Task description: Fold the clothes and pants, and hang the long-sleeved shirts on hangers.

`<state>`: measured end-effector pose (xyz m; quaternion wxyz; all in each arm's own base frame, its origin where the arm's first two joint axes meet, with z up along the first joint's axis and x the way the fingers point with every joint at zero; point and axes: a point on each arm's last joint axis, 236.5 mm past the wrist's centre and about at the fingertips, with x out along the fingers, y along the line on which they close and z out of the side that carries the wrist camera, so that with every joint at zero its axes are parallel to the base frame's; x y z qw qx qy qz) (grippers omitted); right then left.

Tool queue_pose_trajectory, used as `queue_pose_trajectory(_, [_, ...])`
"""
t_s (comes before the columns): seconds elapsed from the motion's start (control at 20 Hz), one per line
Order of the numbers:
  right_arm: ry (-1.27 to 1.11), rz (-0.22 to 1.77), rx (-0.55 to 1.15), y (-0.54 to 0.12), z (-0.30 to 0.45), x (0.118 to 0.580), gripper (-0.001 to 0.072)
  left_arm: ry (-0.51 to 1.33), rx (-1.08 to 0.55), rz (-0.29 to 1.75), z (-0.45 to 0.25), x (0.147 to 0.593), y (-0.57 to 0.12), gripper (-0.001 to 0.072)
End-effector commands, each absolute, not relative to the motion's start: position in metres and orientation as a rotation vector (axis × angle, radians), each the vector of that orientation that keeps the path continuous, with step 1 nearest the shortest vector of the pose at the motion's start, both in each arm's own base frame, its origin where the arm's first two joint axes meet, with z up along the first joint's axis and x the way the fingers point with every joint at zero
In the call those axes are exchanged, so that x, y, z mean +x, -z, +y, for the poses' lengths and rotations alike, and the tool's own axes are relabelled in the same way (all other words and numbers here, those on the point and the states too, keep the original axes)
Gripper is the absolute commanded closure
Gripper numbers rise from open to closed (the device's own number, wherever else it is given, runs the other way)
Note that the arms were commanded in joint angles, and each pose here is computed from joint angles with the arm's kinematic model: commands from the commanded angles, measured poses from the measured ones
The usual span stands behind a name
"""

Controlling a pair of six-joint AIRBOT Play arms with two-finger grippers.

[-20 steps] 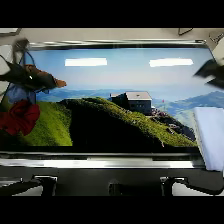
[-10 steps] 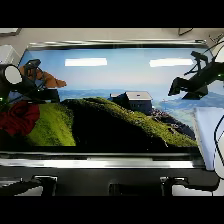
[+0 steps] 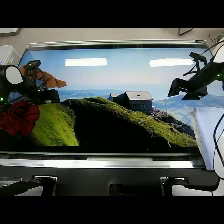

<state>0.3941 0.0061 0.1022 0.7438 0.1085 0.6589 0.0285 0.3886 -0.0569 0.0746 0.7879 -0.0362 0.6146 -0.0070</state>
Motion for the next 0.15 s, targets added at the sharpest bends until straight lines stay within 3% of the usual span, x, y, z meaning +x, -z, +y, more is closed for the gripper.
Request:
queue_pose_trajectory(0.0, [-0.063, 1.446, 0.237, -0.1018, 0.0065, 0.3938, 0.002, 0.016, -0.077, 1.324, -0.0571, 0.3883, -0.0746, -0.0005])
queue_pose_trajectory(0.1, [-0.063, 1.446, 0.237, -0.1018, 0.0065, 0.3938, 0.002, 0.016, -0.077, 1.324, -0.0571, 0.3883, -0.0746, -0.0005])
